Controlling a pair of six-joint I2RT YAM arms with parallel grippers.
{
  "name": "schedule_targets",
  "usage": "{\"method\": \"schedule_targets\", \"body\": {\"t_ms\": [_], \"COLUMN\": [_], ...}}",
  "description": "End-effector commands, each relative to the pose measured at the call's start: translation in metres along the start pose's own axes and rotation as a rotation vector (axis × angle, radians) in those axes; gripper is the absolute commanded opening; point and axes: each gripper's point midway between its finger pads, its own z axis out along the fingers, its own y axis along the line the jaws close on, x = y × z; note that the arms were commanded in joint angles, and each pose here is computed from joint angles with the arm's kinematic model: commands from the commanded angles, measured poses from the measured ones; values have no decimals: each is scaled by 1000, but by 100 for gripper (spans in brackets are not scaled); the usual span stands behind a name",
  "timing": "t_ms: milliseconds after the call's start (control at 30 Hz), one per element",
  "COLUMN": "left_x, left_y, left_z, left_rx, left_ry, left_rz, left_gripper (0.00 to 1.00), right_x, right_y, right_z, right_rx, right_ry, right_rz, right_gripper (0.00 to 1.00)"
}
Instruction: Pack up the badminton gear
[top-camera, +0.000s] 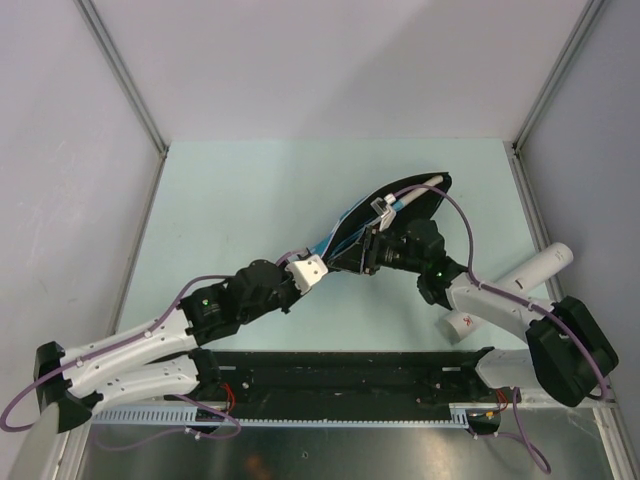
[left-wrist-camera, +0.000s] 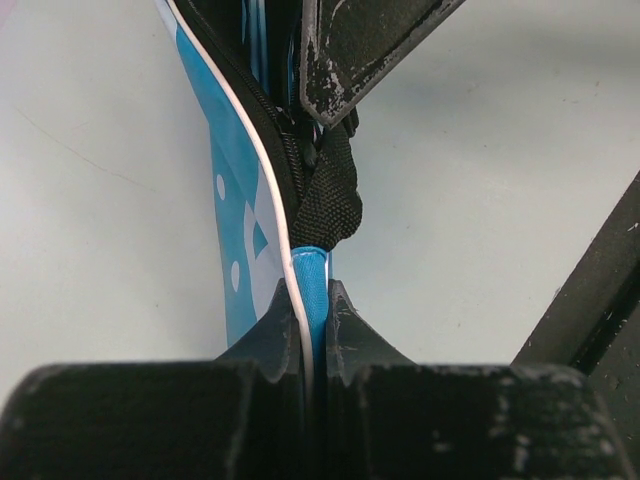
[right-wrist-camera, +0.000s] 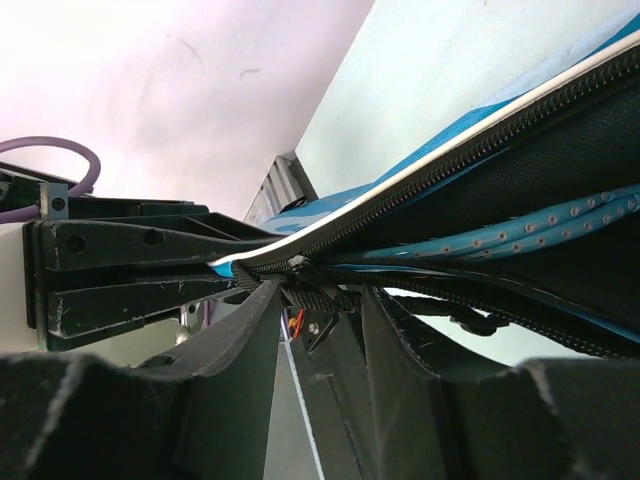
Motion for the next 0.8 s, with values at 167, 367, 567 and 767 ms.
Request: {"method": "schedule_targets", "body": {"t_ms": [167, 367, 567, 767], "left_x": [-41, -40, -39, -40], "left_y": [1, 1, 1, 0], "left_z": [-5, -4, -4, -4], "left_rx": [16, 14, 13, 18], "left_ry": [-165, -160, -158, -161], "left_rz": [7, 9, 7, 6], "left_gripper": [0, 0, 0, 1], "right_x": [-6, -3, -1, 1], "right_y": [20, 23, 20, 17], "right_z": [4, 4, 6, 8], "right_rx": [-104, -114, -108, -97], "right_ry": [-14, 1, 5, 7], "right_rz": [-34, -46, -41, -49], "right_gripper": [36, 35, 36, 31]}}
